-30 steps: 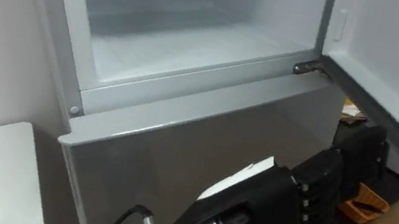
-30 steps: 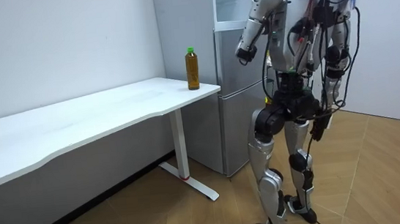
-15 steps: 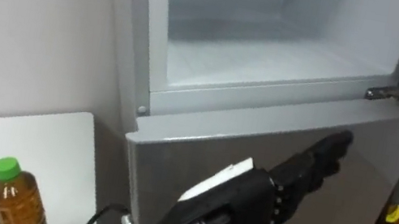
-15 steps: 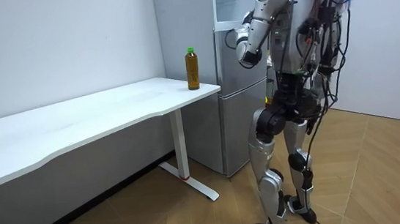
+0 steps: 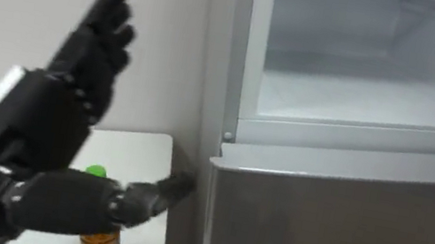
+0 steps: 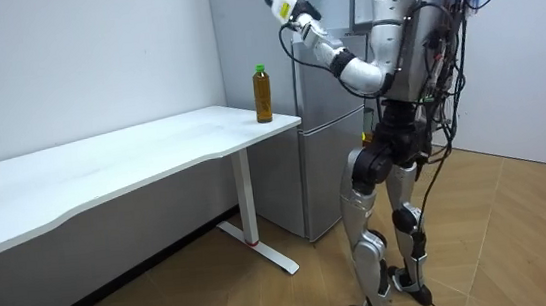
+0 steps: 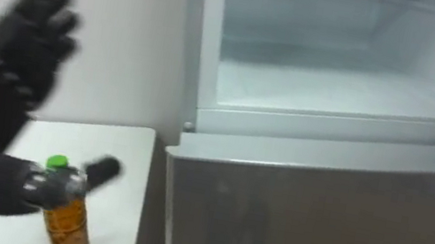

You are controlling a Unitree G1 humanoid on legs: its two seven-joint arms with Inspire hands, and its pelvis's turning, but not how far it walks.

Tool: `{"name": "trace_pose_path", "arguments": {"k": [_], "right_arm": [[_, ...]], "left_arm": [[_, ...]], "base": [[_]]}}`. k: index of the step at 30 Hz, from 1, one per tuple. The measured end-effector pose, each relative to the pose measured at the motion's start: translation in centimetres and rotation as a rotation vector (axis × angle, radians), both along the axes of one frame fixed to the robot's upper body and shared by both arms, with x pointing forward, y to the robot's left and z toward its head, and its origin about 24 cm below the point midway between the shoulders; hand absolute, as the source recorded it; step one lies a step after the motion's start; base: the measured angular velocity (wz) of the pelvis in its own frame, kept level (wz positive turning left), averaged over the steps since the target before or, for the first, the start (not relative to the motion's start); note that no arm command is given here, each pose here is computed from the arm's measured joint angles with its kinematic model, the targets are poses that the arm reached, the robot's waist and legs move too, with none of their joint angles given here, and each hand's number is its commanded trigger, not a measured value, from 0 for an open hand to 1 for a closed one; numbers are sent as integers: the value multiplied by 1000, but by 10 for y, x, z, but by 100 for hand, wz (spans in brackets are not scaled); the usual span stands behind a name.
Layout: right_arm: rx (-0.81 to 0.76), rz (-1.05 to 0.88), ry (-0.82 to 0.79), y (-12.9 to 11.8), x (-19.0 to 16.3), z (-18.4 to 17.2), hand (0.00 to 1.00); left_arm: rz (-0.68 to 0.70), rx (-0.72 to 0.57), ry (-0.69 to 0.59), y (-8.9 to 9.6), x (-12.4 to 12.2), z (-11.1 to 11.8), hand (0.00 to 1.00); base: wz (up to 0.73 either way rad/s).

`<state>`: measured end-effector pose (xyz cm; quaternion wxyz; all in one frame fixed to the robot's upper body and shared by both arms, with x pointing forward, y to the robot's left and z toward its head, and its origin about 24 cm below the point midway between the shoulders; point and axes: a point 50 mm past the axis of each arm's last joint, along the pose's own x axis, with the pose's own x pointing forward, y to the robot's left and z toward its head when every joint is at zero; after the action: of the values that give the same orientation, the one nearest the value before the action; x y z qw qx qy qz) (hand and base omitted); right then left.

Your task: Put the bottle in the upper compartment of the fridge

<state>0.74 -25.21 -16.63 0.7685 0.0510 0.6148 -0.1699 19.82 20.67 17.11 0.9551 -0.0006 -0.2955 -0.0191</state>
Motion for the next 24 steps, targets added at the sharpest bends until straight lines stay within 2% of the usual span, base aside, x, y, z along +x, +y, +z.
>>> {"name": "trace_pose_path", "arguments": {"k": [8, 10, 13, 16, 17, 18, 19, 22, 23, 24], "right_arm": [[35, -142, -17, 4, -14, -1, 0], [34, -156, -14, 3, -19, 0, 0], [35, -182, -22, 1, -21, 1, 0], [39, -179, -33, 2, -18, 1, 0], [40, -177, -37, 2, -17, 1, 0], [45, -176, -44, 2, -17, 1, 0], [51, -175, -46, 2, -17, 1, 0], [72, -174, -51, 2, -19, 2, 0], [76, -170, -54, 2, -18, 2, 0], [81, -163, -61, 1, -17, 2, 0]], "left_arm": [[387, -75, 130, 52, -24, -27, 0], [455, -97, 172, 63, -29, -38, 0], [560, -160, 279, 77, -34, -66, 0], [651, -208, 500, 89, -48, -117, 0], [661, -216, 546, 89, -51, -127, 0], [676, -239, 634, 89, -58, -147, 0], [680, -247, 678, 88, -61, -157, 0], [697, -291, 911, 83, -81, -208, 0], [700, -293, 962, 81, -87, -219, 0], [703, -299, 1081, 76, -101, -242, 0]], "base": [[15], [4], [13], [5], [11], [12], [13], [10], [0], [-3]]}}
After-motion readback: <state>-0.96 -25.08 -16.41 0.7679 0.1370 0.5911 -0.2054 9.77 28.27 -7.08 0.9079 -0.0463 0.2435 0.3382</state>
